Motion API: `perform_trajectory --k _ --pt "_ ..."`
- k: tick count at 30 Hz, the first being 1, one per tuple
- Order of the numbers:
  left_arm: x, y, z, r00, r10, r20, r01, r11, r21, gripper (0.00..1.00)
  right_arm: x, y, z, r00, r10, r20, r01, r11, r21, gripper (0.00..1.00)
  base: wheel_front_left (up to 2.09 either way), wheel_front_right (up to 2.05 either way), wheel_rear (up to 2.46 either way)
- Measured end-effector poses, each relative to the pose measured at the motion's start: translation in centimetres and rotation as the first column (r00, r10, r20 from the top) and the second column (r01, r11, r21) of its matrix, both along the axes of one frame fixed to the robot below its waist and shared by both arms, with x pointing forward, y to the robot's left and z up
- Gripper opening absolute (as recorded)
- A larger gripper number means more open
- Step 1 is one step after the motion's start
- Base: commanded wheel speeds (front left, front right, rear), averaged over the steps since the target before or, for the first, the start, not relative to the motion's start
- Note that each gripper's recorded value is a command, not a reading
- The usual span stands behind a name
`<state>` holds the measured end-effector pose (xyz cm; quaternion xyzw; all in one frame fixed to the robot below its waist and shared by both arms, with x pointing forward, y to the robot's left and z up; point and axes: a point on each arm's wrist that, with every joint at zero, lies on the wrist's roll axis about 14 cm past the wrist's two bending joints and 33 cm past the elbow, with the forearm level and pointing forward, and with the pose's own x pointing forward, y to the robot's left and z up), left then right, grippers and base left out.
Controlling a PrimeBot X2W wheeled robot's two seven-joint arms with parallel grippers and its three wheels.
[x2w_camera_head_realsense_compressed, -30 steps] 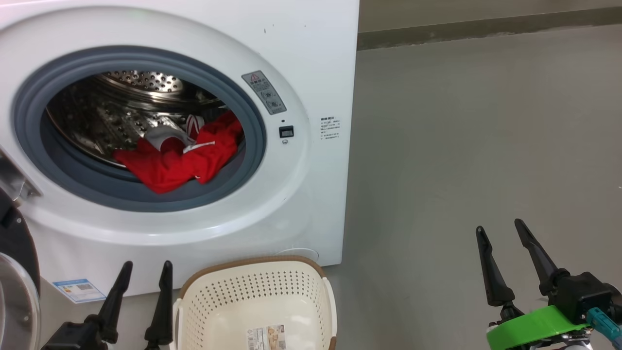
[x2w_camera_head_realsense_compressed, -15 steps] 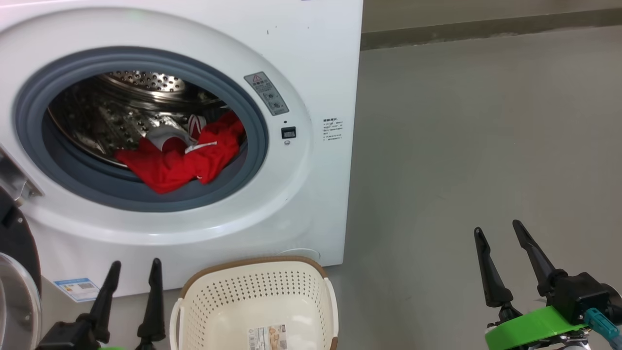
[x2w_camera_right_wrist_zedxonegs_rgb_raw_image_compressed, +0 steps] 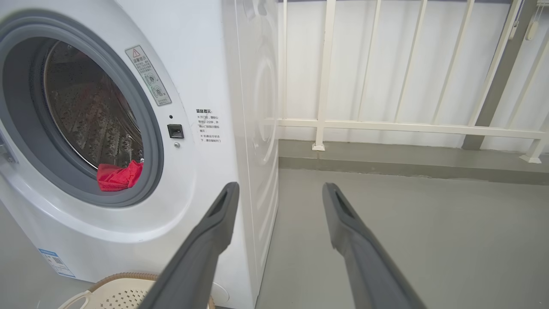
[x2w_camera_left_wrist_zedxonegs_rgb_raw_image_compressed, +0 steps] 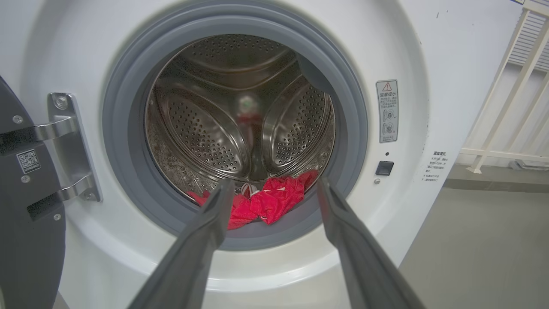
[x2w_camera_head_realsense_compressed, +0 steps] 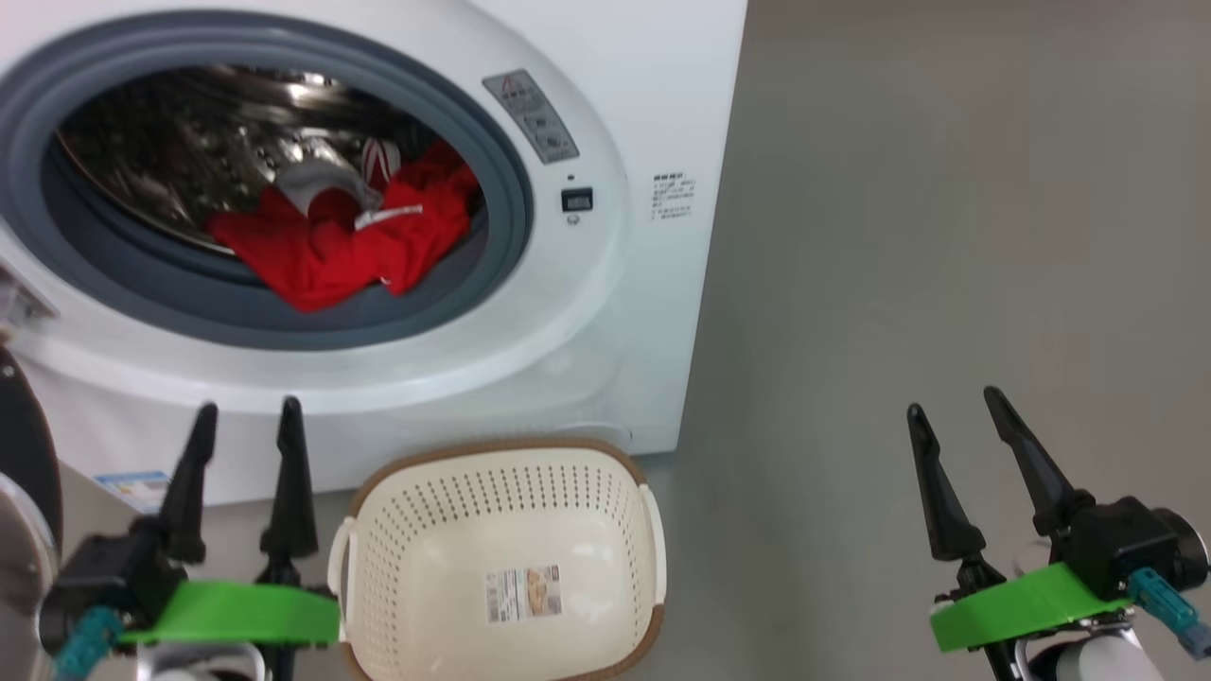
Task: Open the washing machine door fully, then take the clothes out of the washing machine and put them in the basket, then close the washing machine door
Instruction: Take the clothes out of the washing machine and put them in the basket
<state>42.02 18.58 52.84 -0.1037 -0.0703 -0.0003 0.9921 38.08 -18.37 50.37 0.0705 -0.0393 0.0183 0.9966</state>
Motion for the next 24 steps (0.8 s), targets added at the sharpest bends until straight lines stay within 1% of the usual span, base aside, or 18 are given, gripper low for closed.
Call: perform_trajectory --k 8,9,12,24 --pt "3.8 0.1 0.3 0.999 0.024 0.022 -0.023 1.000 -0.013 1.00 2.5 0.7 -1.2 0.999 0.021 -0.025 -0.021 1.000 -0.001 1.00 0.00 0.00 0.00" --pt "5.0 0.1 0.3 0.999 0.023 0.026 -0.023 1.000 -0.015 1.00 3.2 0.8 -1.6 0.999 0.027 -0.033 -0.027 1.000 0.000 1.00 0.00 0.00 0.00" --pt "6.9 0.0 0.1 0.999 0.024 0.029 -0.024 1.000 -0.017 1.00 4.3 1.3 -2.1 0.998 0.040 -0.039 -0.040 0.999 0.001 1.00 0.00 0.00 0.00" --pt "14.5 0.0 -2.0 1.000 0.004 0.005 -0.004 1.000 0.019 1.00 8.4 2.6 -4.1 0.996 0.082 -0.046 -0.082 0.997 0.008 1.00 0.00 0.00 0.00"
